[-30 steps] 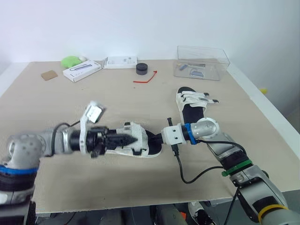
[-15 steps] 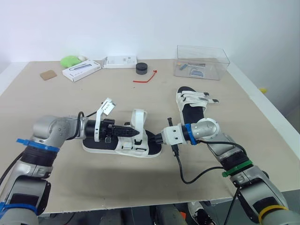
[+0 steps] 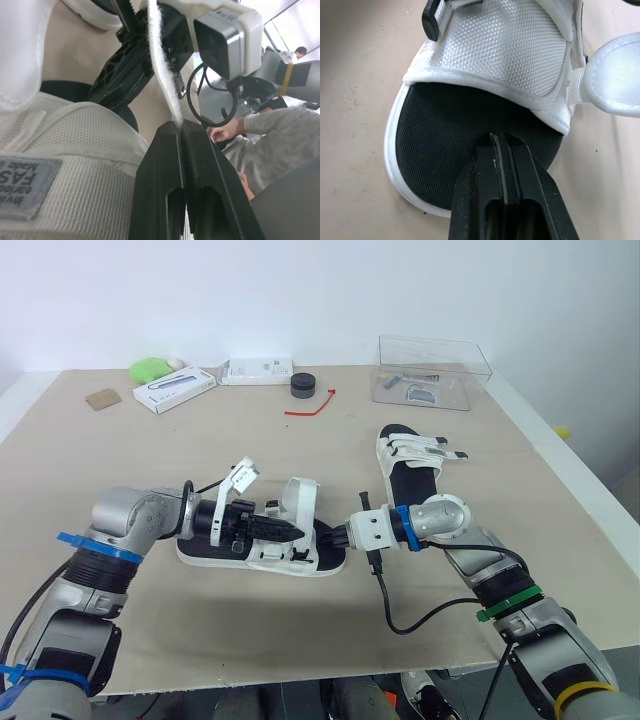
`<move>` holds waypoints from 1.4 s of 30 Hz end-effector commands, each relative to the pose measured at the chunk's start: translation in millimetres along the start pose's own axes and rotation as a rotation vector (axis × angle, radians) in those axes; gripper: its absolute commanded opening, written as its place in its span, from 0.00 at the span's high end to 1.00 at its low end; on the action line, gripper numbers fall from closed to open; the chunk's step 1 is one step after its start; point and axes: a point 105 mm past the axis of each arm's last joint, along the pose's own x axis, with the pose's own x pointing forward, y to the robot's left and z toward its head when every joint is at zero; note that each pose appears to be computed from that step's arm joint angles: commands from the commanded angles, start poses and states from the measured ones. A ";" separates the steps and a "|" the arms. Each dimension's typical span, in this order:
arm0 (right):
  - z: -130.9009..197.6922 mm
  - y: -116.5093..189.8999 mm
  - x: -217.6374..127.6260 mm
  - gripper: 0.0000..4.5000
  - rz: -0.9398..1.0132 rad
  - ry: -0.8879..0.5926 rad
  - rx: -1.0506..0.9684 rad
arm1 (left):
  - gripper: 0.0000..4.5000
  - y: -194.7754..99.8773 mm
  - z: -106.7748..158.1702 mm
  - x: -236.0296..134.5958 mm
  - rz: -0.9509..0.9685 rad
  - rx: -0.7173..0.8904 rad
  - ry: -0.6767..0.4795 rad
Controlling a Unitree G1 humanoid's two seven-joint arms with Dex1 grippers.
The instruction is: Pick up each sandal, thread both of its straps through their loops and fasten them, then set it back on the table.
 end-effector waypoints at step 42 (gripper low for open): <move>-33.3 17.4 -0.4 1.00 0.080 0.138 0.084 | 0.97 14.2 -28.7 -4.9 0.067 0.162 0.180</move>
